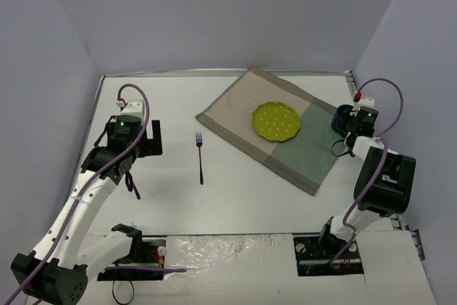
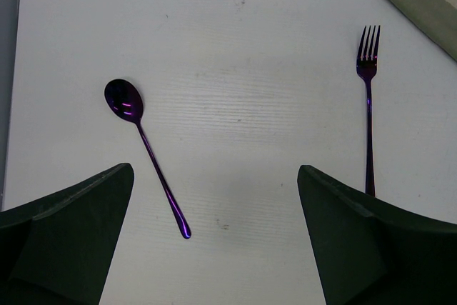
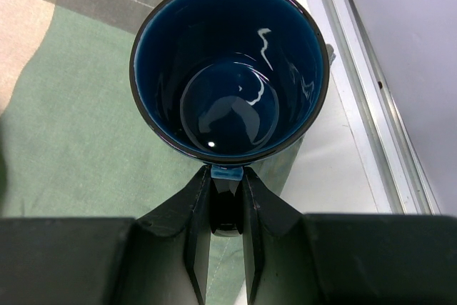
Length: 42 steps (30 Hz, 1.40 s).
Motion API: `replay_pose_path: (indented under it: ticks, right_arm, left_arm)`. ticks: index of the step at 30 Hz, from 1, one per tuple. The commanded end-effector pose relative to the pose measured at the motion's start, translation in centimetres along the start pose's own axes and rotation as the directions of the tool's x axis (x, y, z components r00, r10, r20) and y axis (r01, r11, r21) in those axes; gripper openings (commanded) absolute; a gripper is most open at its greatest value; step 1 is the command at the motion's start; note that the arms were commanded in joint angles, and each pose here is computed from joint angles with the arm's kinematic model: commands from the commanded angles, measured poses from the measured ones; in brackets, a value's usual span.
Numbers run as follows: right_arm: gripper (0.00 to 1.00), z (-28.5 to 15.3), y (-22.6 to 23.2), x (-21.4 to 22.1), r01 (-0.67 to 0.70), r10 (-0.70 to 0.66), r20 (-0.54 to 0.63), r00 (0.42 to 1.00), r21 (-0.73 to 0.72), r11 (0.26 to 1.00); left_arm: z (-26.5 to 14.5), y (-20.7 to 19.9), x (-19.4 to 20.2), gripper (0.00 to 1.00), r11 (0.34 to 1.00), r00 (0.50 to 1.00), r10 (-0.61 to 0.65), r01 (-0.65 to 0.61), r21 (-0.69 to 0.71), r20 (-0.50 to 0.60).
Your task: Set the dinner table for one person
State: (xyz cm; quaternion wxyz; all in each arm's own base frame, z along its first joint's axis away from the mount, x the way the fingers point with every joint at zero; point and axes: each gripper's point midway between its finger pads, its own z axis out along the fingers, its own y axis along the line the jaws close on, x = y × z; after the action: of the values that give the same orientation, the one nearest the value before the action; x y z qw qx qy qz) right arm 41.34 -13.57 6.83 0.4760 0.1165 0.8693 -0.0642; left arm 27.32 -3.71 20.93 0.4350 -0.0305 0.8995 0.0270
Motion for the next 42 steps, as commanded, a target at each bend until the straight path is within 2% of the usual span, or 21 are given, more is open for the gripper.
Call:
replay_pose_path:
  ticks: [1, 5, 6, 7, 9, 11, 17, 21, 24, 27, 33, 42]
  right_arm:
    - [0.00, -0.1, -0.6, -7.9, 0.031, -0.032, 0.246, 0.969, 0.008, 1.000]
    - [0.00, 0.0, -0.4, -6.6, 0.030, -0.030, 0.232, 0.972, 0.002, 1.000]
    - [0.03, 0.0, -0.5, -6.4, 0.028, -0.029, 0.228, 0.973, 0.006, 1.000]
    - [0.07, -0.2, -0.6, -6.3, 0.027, -0.028, 0.226, 0.974, 0.011, 1.000]
    - [0.24, -0.7, -0.8, -6.2, 0.021, -0.025, 0.227, 0.974, 0.020, 1.000]
    - [0.36, -1.2, -0.8, -6.3, 0.015, -0.021, 0.230, 0.973, 0.026, 1.000]
    - [0.63, -4.0, -1.1, -8.1, -0.027, 0.010, 0.276, 0.961, 0.058, 0.998]
    - [0.75, -6.1, -0.6, -10.0, -0.066, 0.041, 0.331, 0.943, 0.063, 0.996]
    - [0.84, -8.2, 2.1, -12.0, -0.097, 0.088, 0.368, 0.926, 0.008, 0.995]
    - [0.89, -9.5, 5.6, -12.9, -0.101, 0.110, 0.375, 0.920, -0.044, 0.994]
    - [0.94, -11.5, 13.8, -12.3, -0.061, 0.123, 0.311, 0.942, -0.200, 0.978]
    - [1.00, -14.5, 24.0, -6.6, 0.044, 0.041, 0.197, 0.980, -0.409, 0.911]
  left_arm:
    - [0.0, 0.1, -1.5, 0.97, 1.000, 0.998, -0.007, 0.008, -0.012, 0.056]
    - [0.1, 0.1, -1.5, 0.97, 1.000, 0.998, -0.006, 0.007, -0.011, 0.056]
    - [0.1, 0.1, -1.5, 0.97, 1.000, 0.998, -0.006, 0.007, -0.011, 0.056]
    - [0.1, 0.1, -1.5, 0.97, 1.000, 0.998, -0.006, 0.006, -0.011, 0.055]
    - [0.1, 0.0, -1.4, 0.97, 1.000, 0.999, -0.006, 0.006, -0.011, 0.054]
    - [0.1, 0.0, -1.5, 0.97, 1.000, 0.998, -0.006, 0.007, -0.011, 0.055]
    - [0.2, 0.0, -1.4, 0.97, 1.000, 0.999, -0.010, 0.010, -0.010, 0.050]
    - [0.4, 0.1, -1.2, 0.97, 1.000, 0.999, -0.009, 0.010, -0.021, 0.043]
    - [0.7, 0.4, -1.0, 0.97, 0.999, 0.999, -0.016, 0.017, -0.038, 0.032]
    - [1.1, 0.5, -0.7, 0.97, 0.998, 0.999, -0.031, 0.031, -0.050, 0.017]
    - [2.0, 0.3, 0.0, 0.97, 0.996, 0.997, -0.075, 0.075, -0.052, -0.017]
    - [3.1, -0.6, 1.7, 0.97, 0.986, 0.984, -0.161, 0.157, -0.054, -0.082]
